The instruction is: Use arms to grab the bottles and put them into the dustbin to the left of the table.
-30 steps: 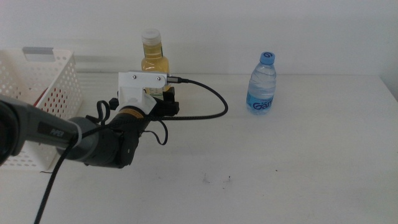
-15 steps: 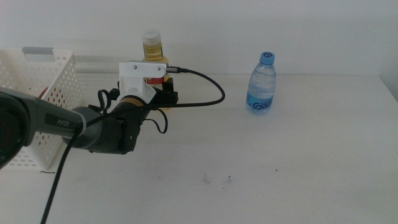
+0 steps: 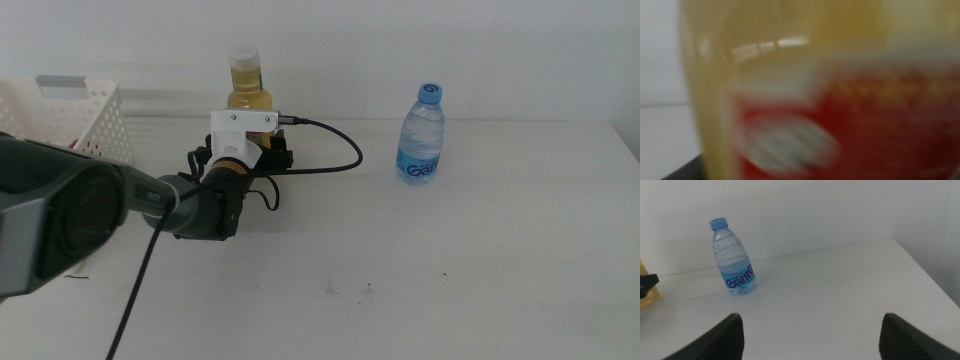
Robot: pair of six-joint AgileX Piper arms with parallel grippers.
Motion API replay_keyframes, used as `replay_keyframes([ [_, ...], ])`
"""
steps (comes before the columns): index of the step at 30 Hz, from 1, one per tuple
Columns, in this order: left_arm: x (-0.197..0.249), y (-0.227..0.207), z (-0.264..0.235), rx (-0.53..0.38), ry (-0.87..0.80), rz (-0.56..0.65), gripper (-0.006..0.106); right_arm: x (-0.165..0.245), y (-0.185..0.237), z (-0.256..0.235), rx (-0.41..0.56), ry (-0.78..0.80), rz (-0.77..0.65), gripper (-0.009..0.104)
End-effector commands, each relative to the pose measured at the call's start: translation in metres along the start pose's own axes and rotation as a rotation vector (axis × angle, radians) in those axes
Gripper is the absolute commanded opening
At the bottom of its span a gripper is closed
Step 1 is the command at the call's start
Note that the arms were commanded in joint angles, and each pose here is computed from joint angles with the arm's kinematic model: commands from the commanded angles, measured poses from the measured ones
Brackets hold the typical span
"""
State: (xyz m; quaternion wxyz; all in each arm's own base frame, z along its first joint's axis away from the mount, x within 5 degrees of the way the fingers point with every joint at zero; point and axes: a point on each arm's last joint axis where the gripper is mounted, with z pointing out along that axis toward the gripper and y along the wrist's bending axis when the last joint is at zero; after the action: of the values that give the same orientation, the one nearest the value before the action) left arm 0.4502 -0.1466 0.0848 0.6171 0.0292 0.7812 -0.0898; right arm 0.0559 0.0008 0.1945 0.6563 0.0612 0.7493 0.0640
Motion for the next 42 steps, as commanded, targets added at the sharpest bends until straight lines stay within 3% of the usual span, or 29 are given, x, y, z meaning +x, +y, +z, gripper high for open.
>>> replay_keyframes([
  [1,-0.001,0.002,0.008,-0.002,-0.051,0.001,0.094,0.000,-0.001,0.000,0.009,-0.009,-0.014,0.093],
  [3,0.000,0.002,0.010,-0.003,-0.064,0.001,0.093,0.000,-0.001,0.000,0.009,-0.009,-0.014,0.093],
  [6,-0.003,0.004,0.008,-0.007,-0.075,-0.003,0.083,0.000,-0.001,0.000,0.009,-0.009,-0.014,0.093],
  [12,-0.052,-0.002,-0.044,0.047,-0.082,0.036,0.032,0.000,-0.001,0.000,0.009,-0.009,-0.014,0.093],
  [17,-0.119,-0.012,-0.121,0.121,0.194,0.087,-0.002,0.000,-0.001,0.000,0.009,-0.009,-0.014,0.093],
  [22,-0.203,0.005,-0.184,0.092,0.372,0.189,-0.002,0.000,-0.001,0.000,0.009,-0.009,-0.014,0.093],
  [27,-0.264,0.060,-0.208,-0.042,0.530,0.197,-0.002,0.000,-0.001,0.000,0.009,-0.009,-0.014,0.093],
  [30,-0.278,0.105,-0.216,-0.098,0.658,0.189,-0.002,0.000,-0.001,0.000,0.009,-0.009,-0.014,0.093],
  [37,-0.259,0.193,-0.195,-0.142,0.872,0.091,-0.002,0.000,-0.001,0.000,0.009,-0.009,-0.014,0.093],
  [42,-0.216,0.218,-0.161,-0.114,0.996,0.082,-0.002,0.000,-0.001,0.000,0.009,-0.009,-0.014,0.093],
])
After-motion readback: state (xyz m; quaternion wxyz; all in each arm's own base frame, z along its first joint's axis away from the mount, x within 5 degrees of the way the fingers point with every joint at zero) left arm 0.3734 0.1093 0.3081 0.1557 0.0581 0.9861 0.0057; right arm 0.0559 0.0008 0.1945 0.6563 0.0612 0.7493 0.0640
